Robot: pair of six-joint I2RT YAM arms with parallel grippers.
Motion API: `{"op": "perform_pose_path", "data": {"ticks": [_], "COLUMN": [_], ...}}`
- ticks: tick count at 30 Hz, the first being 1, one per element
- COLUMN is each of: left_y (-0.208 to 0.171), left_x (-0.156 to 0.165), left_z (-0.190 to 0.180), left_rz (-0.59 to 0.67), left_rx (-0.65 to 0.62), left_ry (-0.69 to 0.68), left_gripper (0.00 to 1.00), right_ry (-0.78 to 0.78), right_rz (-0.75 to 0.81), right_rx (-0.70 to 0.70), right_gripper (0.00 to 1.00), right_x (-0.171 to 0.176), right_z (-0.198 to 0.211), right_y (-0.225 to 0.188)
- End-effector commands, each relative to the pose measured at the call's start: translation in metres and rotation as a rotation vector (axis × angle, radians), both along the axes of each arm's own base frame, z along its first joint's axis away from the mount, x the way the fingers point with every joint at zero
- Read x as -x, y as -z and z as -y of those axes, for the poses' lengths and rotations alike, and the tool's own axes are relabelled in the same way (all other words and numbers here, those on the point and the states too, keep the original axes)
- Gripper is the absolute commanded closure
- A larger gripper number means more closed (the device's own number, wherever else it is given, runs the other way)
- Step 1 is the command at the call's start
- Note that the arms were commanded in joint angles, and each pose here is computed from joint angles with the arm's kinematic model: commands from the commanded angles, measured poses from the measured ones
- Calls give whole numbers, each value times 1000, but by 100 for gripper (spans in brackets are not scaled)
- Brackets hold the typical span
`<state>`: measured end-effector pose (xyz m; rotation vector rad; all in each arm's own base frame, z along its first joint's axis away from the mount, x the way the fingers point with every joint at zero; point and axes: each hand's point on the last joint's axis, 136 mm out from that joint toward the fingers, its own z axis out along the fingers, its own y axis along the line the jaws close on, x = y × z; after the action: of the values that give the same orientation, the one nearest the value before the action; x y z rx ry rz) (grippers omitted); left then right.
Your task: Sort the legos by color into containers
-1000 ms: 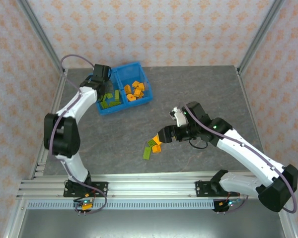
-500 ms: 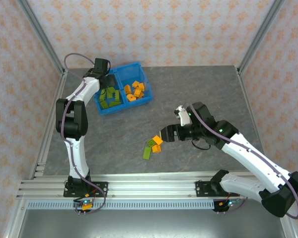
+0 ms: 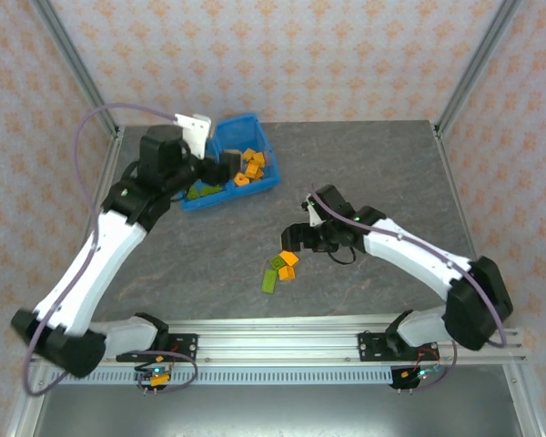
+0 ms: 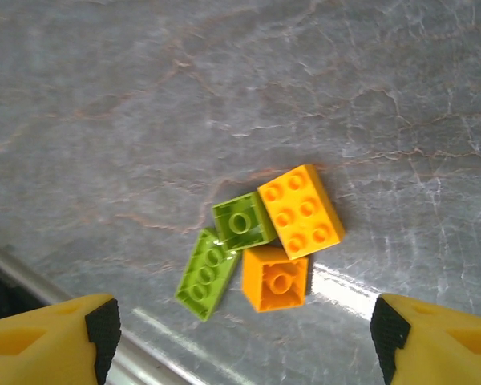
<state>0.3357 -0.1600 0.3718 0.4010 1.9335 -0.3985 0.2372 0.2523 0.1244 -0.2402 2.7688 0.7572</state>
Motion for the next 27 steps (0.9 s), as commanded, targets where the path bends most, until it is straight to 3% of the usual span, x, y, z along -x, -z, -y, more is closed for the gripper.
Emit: {"op": "perform_pose_path", "data": {"ticks": [1, 3, 5, 11, 18, 24, 27], "left_y": [47, 61, 76, 129, 163, 175, 176], "left_x": [86, 132, 161, 183, 177, 179, 177], "left_z": [31, 45, 49, 48, 55, 51, 50], "left_rz": [4, 62, 109, 120, 83, 70, 112], "left_rx": [-280, -346, -386, -505, -540, -556, -560], "left_ry": [446, 666, 795, 981, 1041, 1042, 1015], "left_gripper": [4, 1, 0, 1, 0, 1, 1], "right_ry": [22, -8, -58, -138, -132, -24, -14], "right_rz": [12, 0, -5, -23, -37, 24, 40], "right_rx": [17, 48, 91, 241, 316, 404, 378], "right_gripper": [19, 21, 25, 36, 46, 60, 57], "right_x": [-15, -15, -11, -2, -6, -26, -29], "right_z": [-7, -10, -13, -4, -1, 13, 11], "right_y": [9, 22, 34, 68, 92, 96, 93]}}
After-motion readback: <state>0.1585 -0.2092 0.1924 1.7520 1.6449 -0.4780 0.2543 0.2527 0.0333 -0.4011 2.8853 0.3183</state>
